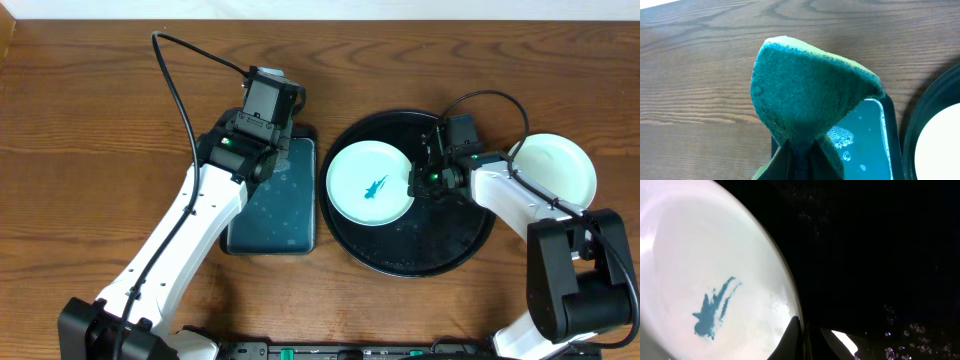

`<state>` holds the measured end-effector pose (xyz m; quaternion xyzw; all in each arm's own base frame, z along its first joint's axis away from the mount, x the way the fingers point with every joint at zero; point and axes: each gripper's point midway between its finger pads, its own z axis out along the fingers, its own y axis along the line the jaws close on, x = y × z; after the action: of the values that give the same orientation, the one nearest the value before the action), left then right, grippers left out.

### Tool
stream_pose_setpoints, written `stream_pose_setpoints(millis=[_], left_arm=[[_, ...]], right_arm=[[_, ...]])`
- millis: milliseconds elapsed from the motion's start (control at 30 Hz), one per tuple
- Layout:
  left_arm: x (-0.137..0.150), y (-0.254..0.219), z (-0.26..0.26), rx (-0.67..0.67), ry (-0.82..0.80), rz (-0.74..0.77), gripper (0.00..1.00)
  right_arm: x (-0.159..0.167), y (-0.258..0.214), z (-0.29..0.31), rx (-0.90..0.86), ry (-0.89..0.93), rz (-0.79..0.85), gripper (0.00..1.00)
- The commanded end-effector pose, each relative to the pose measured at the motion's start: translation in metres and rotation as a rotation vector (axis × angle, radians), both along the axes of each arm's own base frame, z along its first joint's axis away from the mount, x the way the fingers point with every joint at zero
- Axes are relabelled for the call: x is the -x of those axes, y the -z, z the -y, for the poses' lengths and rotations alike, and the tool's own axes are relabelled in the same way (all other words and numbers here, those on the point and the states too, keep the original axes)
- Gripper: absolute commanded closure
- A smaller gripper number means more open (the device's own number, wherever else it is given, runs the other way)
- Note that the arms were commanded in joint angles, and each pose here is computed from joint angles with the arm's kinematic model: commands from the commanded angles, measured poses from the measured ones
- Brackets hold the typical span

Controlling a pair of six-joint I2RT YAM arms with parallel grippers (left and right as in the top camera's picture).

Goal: Clean dirty plates on tray and stack at the side
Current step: 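Move the sponge in the left gripper toward the pale green plate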

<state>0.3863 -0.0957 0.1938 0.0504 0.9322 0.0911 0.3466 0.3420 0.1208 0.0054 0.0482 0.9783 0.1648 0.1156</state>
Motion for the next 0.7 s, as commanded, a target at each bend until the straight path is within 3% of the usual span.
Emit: stream_pose_setpoints(millis=[0, 200, 367, 667], left_arm=[[-0.002, 0.001, -0.002, -0.014, -0.012, 0.004, 0.93], [-0.001, 0.016, 0.001, 0.060, -0.084, -0.023, 0.93], [0.008, 0.049, 0.024, 0.175, -0.031, -0.164, 0.92], [0.019, 0.084, 0.015, 0.357, -0.071, -0.365, 0.93]], right_arm=[[0.003, 0.006, 0.001, 0.025, -0.003, -0.012, 0.99], [0.003, 0.006, 0.002, 0.025, -0.003, -0.013, 0.99], [0.003, 0.006, 0.002, 0.025, -0.003, -0.013, 0.99], [0.003, 0.006, 0.001, 0.024, -0.003, -0.013, 0.99]])
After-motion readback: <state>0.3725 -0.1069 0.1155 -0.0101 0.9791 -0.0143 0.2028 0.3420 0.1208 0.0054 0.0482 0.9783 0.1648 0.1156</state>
